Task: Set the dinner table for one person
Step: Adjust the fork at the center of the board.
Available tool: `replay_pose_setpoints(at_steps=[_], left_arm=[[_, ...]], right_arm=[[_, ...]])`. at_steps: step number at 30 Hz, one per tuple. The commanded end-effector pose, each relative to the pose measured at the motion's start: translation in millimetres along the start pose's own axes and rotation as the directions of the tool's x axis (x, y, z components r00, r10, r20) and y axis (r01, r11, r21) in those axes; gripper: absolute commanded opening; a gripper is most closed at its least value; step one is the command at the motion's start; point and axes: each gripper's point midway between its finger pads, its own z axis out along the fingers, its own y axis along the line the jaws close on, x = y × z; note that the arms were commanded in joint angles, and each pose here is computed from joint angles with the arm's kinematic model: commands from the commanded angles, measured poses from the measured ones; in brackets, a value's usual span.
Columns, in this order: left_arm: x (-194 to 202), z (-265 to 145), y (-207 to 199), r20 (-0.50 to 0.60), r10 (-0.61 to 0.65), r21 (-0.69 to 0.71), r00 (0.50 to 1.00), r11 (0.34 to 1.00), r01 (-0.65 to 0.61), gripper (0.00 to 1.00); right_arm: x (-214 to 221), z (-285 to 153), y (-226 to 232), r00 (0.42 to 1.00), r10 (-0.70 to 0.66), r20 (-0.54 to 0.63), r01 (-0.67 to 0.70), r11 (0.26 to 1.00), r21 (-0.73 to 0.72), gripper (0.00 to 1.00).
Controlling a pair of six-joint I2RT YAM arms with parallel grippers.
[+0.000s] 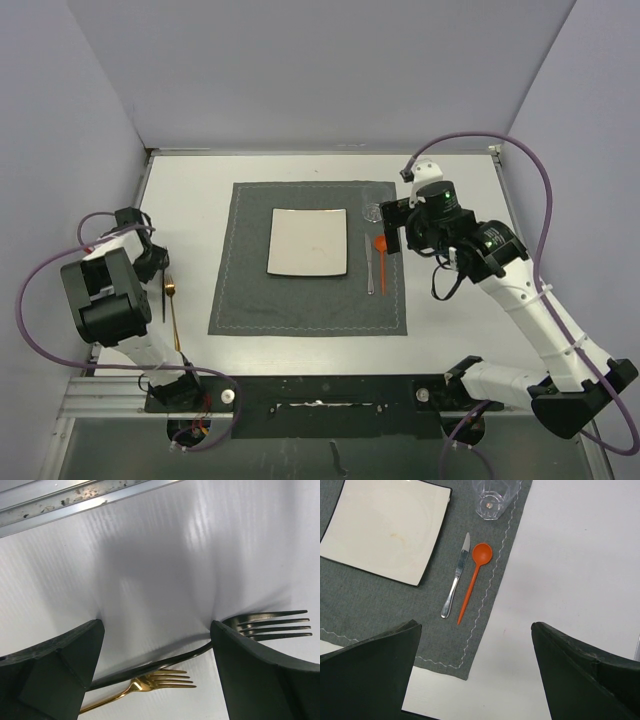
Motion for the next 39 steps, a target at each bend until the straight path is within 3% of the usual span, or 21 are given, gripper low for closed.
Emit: replay_pose_setpoints(at_steps=[1,12,20,28,39], left_arm=[[-13,7,-21,0.032,0.023,0.018,0.999,1.0,-0.023,0.88],[-22,14,-49,0.045,0.058,0.028,0.997,0.998,-0.06,0.88],[-45,-24,-48,0.117,0.071,0.073,0.991,0.994,-0.079,0.89],[-41,-49,-30,0.125,0.086,0.112,0.988,0.989,-0.1,0.9],[-14,-28,-39,0.02,0.147,0.113,0.989,0.982,-0.149,0.89]], right_arm=[[-20,-8,-2,0.999,0.002,0.054,-0.003,1.0,0.013,0.98],[-22,-3,-1,0.999,0.015,0.037,-0.016,1.0,0.024,0.98],[-24,-4,4,0.998,0.041,0.045,-0.041,0.999,-0.001,0.98],[-28,-16,8,0.995,0.059,0.076,-0.057,0.998,-0.036,0.98],[-29,-32,4,0.992,0.07,0.103,-0.067,0.997,-0.034,0.98]])
